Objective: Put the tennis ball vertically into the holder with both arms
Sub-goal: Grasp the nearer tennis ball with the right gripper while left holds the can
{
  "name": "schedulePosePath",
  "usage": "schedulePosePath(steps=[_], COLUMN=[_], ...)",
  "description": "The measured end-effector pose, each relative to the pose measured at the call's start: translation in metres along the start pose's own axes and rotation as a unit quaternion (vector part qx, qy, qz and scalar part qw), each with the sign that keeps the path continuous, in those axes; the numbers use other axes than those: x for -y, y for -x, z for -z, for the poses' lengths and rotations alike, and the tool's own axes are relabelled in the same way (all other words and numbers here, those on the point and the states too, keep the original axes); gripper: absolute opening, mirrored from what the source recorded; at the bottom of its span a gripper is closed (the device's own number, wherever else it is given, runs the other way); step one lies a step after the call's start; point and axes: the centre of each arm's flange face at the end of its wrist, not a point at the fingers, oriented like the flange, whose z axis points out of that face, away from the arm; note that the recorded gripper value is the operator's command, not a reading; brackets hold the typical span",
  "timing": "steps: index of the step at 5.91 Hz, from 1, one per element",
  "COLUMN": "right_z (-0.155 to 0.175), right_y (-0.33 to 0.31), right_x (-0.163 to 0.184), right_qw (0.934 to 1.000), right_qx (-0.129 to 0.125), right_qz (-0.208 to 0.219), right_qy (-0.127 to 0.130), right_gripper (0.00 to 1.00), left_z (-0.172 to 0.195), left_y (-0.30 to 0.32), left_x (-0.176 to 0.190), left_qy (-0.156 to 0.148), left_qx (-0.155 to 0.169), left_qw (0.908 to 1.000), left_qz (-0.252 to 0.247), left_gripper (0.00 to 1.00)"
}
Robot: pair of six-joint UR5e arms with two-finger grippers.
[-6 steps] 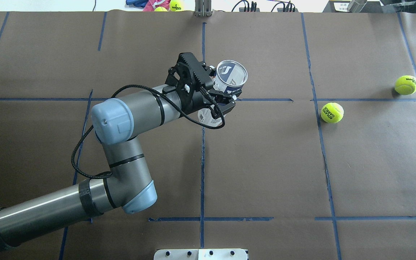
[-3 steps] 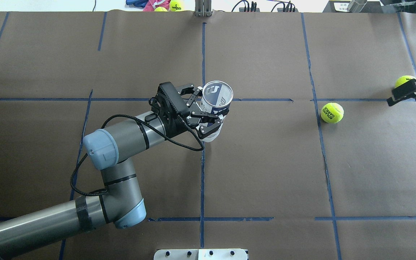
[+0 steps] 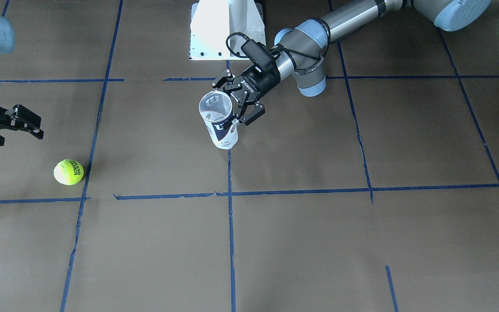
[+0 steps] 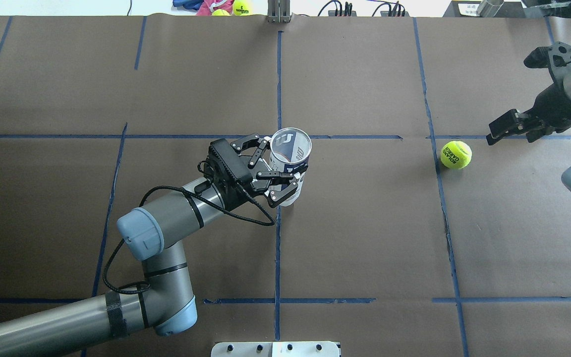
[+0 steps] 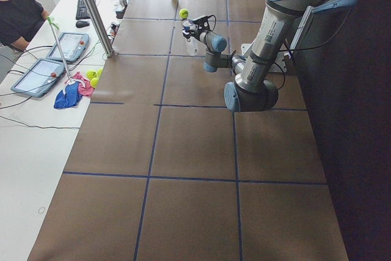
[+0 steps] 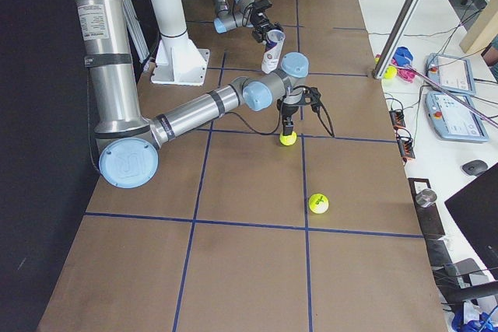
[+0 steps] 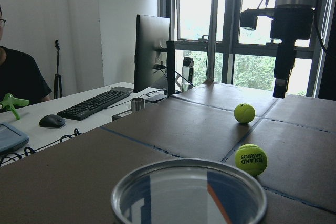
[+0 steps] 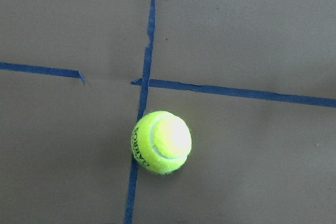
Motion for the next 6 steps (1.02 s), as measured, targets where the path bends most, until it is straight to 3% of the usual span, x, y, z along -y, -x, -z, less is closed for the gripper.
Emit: schedulePosePath(steps=[4,6], right_z=[-0.028,-0.066], right_y=[0.048,0.069], right_x=[0.003,0.009], right_qw=[0.9987,0.9951], right_qx=[-0.026,-0.071], right_qz=[0.044,0.068], right_qy=[-0.007,-0.012], right_gripper=[1.00,0.99], left_z=[0.004,0.005], left_y=[-0.004,-0.003], left_x=[-0.015,-0.021], left_qy=[-0.021,-0.024], left_qx=[0.010,0.016], left_qw=[0.9997,0.9995], left_qz=[0.012,0.013], left_gripper=[0.81,0.81])
